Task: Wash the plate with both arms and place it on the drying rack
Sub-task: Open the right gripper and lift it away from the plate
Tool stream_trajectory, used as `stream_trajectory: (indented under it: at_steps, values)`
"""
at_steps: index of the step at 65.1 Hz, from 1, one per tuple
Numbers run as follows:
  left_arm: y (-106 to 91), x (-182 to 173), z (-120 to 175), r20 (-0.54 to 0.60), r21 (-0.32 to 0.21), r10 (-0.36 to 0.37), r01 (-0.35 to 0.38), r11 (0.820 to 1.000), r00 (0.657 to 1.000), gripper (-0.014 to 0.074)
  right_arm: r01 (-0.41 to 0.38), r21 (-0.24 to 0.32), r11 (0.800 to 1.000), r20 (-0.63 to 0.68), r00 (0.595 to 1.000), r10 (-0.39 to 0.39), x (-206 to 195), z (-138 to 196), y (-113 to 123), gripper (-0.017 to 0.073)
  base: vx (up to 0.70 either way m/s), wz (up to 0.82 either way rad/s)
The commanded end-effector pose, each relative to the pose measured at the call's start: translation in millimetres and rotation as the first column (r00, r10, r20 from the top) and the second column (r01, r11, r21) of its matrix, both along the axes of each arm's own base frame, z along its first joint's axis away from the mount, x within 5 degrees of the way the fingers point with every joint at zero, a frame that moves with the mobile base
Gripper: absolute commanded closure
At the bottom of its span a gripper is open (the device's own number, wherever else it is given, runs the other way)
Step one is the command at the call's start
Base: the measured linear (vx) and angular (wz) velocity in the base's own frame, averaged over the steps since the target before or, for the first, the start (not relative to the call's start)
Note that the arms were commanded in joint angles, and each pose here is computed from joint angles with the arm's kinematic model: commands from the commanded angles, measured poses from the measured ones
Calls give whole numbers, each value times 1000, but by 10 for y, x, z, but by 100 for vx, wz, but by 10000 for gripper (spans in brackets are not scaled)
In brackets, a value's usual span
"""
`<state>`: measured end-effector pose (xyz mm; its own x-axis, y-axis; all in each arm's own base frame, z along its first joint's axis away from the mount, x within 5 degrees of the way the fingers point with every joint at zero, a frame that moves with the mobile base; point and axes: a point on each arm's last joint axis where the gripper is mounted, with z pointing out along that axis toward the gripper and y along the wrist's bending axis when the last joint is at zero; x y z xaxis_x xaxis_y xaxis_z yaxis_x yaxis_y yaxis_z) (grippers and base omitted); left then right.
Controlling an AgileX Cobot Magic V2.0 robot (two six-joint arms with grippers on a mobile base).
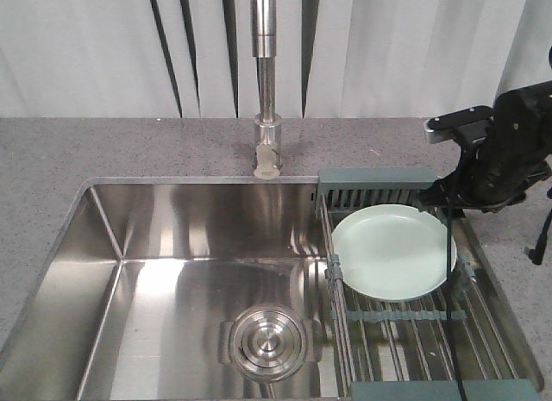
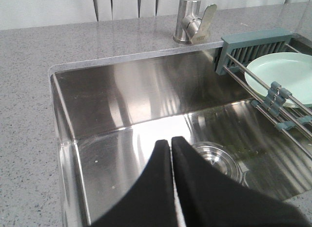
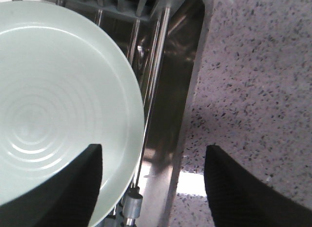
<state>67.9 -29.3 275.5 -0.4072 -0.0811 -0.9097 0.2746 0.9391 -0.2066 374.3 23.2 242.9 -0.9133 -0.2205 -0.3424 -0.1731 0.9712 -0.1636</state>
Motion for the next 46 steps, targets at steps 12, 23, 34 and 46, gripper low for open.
stream_trajectory:
  at_steps: [12,23,34,46]
  values:
    - [3,38,128,61,-40,20,-18,999,998,600,-25,77,997,297,955,1,-434,1043,0,363,0,0]
    - [3,38,128,61,-40,20,-18,999,998,600,-116,156,981,434,900,37,-928,1369,54,575,0,0]
    - [3,38,128,61,-40,20,-18,999,998,600,-202,218,955,536,843,56,-1561,1389,86,568,0,0]
    - [3,38,128,61,-40,20,-18,999,998,600,-234,213,949,594,802,64,-2119,1077,51,568,0,0]
